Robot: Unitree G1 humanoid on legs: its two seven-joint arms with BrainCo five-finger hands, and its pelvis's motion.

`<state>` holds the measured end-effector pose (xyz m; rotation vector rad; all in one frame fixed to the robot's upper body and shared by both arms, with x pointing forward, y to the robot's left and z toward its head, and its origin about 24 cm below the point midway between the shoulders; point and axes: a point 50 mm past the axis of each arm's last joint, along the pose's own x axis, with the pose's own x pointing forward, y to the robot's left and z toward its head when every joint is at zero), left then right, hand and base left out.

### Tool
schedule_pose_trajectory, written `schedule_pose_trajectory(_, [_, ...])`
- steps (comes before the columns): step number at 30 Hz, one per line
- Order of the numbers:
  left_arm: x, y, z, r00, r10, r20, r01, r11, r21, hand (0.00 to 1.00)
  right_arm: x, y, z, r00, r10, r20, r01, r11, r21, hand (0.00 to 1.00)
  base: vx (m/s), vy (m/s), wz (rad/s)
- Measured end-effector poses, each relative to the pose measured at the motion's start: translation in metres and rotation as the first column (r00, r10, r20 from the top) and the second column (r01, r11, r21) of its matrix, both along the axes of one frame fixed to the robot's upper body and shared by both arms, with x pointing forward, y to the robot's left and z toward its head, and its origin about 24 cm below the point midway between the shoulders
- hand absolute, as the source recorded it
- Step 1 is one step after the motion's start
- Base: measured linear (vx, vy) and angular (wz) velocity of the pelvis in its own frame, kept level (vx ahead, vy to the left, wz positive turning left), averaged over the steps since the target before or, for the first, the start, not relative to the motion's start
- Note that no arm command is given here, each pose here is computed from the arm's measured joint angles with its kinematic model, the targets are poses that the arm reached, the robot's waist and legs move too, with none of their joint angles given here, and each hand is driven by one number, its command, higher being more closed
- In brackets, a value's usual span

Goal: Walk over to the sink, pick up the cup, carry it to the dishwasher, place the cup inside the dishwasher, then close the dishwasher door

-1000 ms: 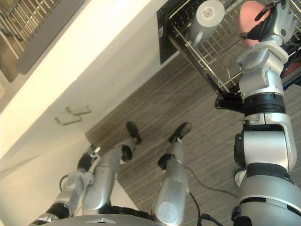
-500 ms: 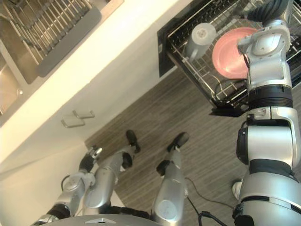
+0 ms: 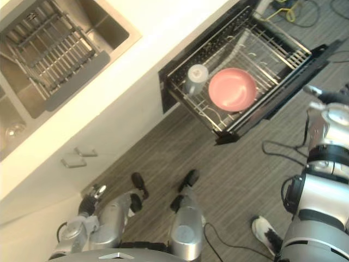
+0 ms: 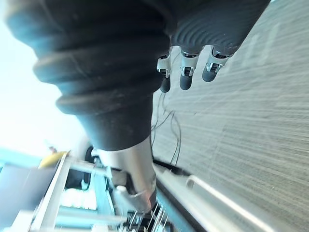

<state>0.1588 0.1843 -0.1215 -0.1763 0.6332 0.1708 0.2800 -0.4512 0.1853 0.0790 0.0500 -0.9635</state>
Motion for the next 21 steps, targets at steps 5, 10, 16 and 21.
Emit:
schedule_pose_trajectory(5, [-0.003,0.004,-0.001,1.000,-0.003,-0.002,0.003,1.000,0.030,0.00,-0.009,-0.002,-0.036,0.999,-0.047,0.004,0.046,0.988,0.150,1.00,-0.01,0.052,-0.11])
schedule_pose_trajectory(10, [-0.006,0.002,-0.004,1.000,-0.009,-0.021,0.010,0.999,0.037,0.00,-0.008,-0.001,-0.033,0.998,-0.051,-0.020,0.053,0.992,0.117,1.00,0.03,0.047,-0.05])
schedule_pose_trajectory(16, [-0.004,-0.001,-0.004,0.999,-0.029,-0.018,0.029,0.999,0.034,0.00,0.008,0.006,-0.012,0.974,-0.029,-0.223,0.006,0.995,-0.104,1.00,0.01,0.048,0.00])
schedule_pose_trajectory(21, [-0.004,-0.003,-0.005,0.999,-0.024,-0.027,0.024,1.000,0.006,0.00,0.001,-0.006,0.026,0.869,-0.138,-0.475,-0.095,0.896,-0.435,1.00,-0.02,0.072,0.11])
